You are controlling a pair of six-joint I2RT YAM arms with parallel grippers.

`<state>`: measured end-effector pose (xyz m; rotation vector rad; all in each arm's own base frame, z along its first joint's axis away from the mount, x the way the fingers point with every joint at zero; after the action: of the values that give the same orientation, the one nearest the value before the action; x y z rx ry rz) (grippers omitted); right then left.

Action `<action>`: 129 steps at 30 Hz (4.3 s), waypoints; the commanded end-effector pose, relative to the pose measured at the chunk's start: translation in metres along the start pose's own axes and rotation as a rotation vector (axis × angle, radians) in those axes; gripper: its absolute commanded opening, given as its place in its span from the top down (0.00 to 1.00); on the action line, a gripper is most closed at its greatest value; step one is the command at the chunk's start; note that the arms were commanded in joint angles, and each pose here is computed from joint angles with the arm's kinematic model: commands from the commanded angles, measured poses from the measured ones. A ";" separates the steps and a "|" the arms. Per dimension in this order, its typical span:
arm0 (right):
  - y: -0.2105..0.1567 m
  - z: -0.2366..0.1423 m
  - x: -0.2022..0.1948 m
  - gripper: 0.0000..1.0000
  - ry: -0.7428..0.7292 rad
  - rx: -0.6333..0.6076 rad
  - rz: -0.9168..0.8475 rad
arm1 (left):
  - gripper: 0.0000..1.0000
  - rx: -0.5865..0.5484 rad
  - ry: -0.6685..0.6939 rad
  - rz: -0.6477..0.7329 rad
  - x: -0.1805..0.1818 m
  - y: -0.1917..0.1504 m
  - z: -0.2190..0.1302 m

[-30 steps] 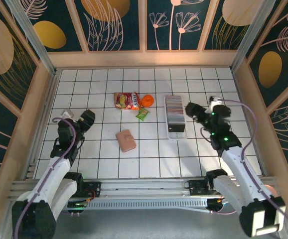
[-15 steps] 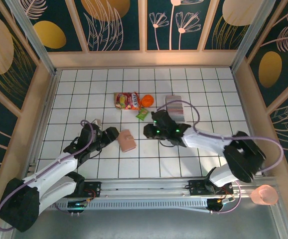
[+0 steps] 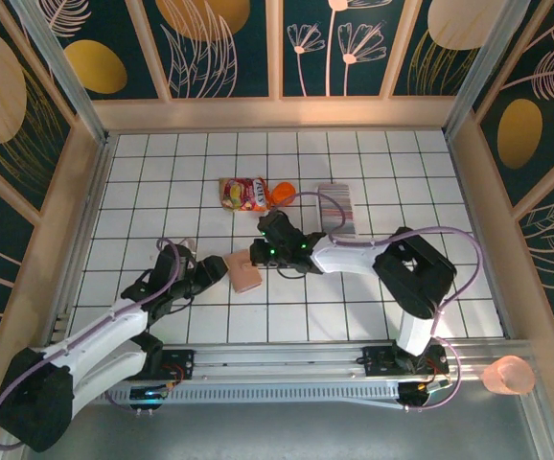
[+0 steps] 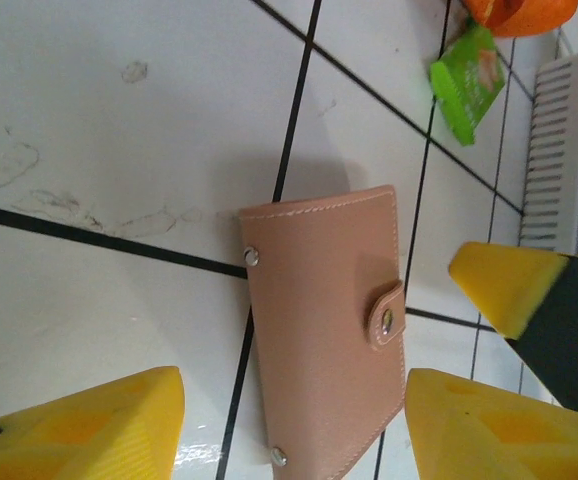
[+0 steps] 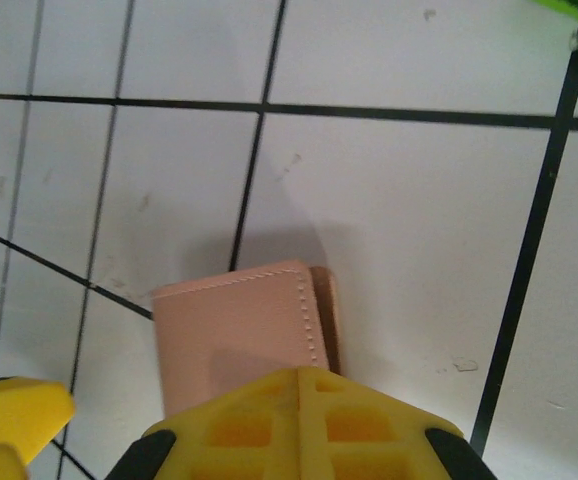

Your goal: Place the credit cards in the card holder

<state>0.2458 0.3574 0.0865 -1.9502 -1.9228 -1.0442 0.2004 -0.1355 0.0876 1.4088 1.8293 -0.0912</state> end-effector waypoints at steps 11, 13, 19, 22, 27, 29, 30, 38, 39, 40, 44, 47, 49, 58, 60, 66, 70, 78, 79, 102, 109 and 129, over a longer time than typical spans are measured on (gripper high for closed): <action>-0.004 0.010 0.005 0.94 0.034 0.023 0.021 | 0.42 0.044 -0.016 0.025 -0.004 -0.010 0.008; -0.007 0.013 0.004 0.94 0.029 0.034 0.017 | 0.43 0.051 -0.014 0.026 -0.004 -0.011 0.009; -0.015 0.020 -0.008 0.94 -0.011 0.048 0.023 | 0.43 0.057 -0.012 0.028 -0.004 -0.013 0.012; -0.020 0.023 -0.015 0.94 -0.033 0.059 0.023 | 0.44 0.062 -0.009 0.028 -0.003 -0.014 0.015; -0.025 0.026 -0.028 0.95 -0.077 0.071 0.036 | 0.52 0.078 -0.024 0.026 -0.004 -0.017 0.020; -0.026 0.024 -0.032 0.95 -0.086 0.064 0.041 | 0.53 0.084 -0.037 0.025 -0.005 -0.019 0.022; -0.027 0.024 -0.033 0.95 -0.091 0.063 0.042 | 0.53 0.086 -0.040 0.024 -0.005 -0.020 0.023; -0.029 0.022 -0.038 0.95 -0.098 0.059 0.055 | 0.58 0.103 -0.111 0.012 -0.014 -0.024 0.030; -0.029 0.021 -0.038 0.95 -0.098 0.055 0.057 | 0.59 0.106 -0.125 0.012 -0.016 -0.025 0.031; -0.029 0.020 -0.038 0.95 -0.096 0.054 0.059 | 0.59 0.106 -0.134 0.011 -0.017 -0.025 0.032; -0.028 0.016 -0.038 0.95 -0.092 0.045 0.065 | 0.61 0.108 -0.138 0.009 -0.016 -0.027 0.036; -0.028 0.014 -0.038 0.95 -0.083 0.041 0.070 | 0.67 0.098 -0.171 -0.007 -0.019 -0.026 0.037; -0.027 0.012 -0.034 0.95 -0.066 0.037 0.070 | 0.77 0.091 -0.190 -0.010 -0.024 -0.023 0.037; 0.000 -0.035 -0.001 0.88 0.066 -0.116 0.047 | 0.99 0.048 -0.164 0.078 -0.041 -0.005 0.021; 0.010 -0.058 0.013 0.79 0.122 -0.179 0.010 | 1.00 0.027 -0.135 0.138 -0.046 0.003 0.012; 0.041 -0.134 0.044 0.49 0.248 -0.429 -0.108 | 1.00 -0.039 -0.098 0.323 -0.072 0.030 -0.016; 0.052 -0.157 0.055 0.41 0.268 -0.510 -0.189 | 1.00 -0.102 -0.111 0.427 -0.096 0.051 -0.029; 0.054 -0.149 0.074 0.50 0.313 -0.311 -0.181 | 1.00 -0.169 -0.174 0.543 -0.124 0.070 -0.041; 0.052 -0.149 0.077 0.50 0.345 -0.295 -0.162 | 1.00 -0.169 -0.187 0.547 -0.126 0.069 -0.042; 0.053 -0.108 0.074 0.44 0.242 -0.253 -0.027 | 1.00 -0.196 -0.311 0.571 -0.138 0.062 -0.058; 0.048 -0.098 0.063 0.45 0.187 -0.238 -0.024 | 1.00 -0.216 -0.299 0.565 -0.136 0.064 -0.060; 0.053 -0.098 0.000 0.65 -0.188 -0.389 0.012 | 1.00 -0.241 -0.193 0.550 -0.122 0.071 -0.052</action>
<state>0.2599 0.3075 0.1740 -2.2265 -1.9336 -1.3355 0.2336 -0.1783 0.2197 1.6296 1.2311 0.2124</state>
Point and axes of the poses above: each hand's point on the last joint's axis, 136 mm out from that joint toward the fingers, its own z axis out along the fingers, its own x axis along the line the jaws close on, y = z × x, the point moved 4 cm from there along -z, back along the fingers, and after that the axes turned 10 degrees about z, right-handed, at the moved point
